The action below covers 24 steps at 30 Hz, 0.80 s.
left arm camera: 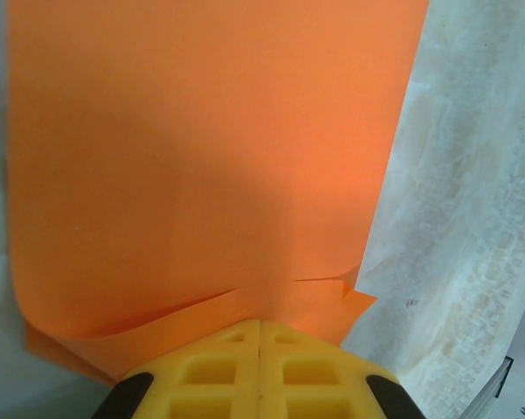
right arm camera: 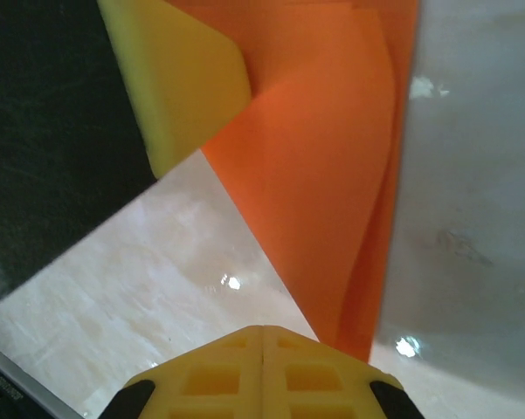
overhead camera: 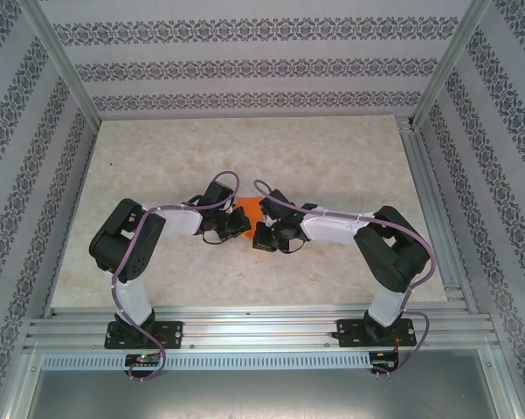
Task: Fold a paper plane with a square sheet of paper (fold left side to right side)
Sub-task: Third fold the triangle at the center of the table.
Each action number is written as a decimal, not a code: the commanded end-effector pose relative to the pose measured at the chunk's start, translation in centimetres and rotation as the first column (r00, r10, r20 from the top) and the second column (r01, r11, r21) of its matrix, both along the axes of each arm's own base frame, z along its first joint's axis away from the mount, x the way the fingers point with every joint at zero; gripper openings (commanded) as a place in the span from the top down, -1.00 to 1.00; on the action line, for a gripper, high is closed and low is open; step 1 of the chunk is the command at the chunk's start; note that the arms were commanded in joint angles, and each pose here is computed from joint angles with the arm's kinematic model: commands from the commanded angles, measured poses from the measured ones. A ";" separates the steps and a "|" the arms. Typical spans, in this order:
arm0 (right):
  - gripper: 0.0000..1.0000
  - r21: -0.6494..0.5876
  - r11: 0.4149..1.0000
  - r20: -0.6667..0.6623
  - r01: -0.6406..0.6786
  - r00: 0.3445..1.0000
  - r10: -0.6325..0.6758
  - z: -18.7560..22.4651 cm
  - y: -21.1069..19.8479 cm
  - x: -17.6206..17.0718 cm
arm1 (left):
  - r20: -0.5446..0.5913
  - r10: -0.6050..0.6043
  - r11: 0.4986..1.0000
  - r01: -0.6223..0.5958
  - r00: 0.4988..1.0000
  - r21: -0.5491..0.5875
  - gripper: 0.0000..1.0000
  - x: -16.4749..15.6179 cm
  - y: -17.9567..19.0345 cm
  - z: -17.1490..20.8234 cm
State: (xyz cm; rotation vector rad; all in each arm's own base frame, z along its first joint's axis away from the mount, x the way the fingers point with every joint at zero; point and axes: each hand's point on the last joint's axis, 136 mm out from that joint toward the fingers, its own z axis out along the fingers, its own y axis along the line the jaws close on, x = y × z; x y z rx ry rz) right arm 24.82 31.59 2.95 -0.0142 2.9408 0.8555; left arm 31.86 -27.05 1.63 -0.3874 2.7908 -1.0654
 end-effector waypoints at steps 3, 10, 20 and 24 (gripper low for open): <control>1.00 0.049 0.998 0.052 0.038 0.998 -0.041 0.6 1.7 2.0 | -0.136 0.069 0.981 -0.042 0.988 0.190 0.95 -3.4 3.5 -4.9; 1.00 0.002 0.998 -0.024 0.070 0.997 -0.069 -1.6 0.7 1.5 | -0.133 0.071 0.978 -0.043 0.989 0.202 0.95 -3.5 3.8 -4.8; 1.00 -0.103 0.989 -0.145 0.106 0.982 -0.120 -5.1 -6.4 -2.9 | -0.123 0.070 0.972 -0.040 0.990 0.233 0.95 -3.0 4.0 -4.7; 1.00 -0.094 0.988 -0.163 0.124 0.977 -0.138 -5.2 -8.1 -4.5 | -0.120 0.066 0.970 -0.036 0.991 0.242 0.96 -3.0 4.1 -4.7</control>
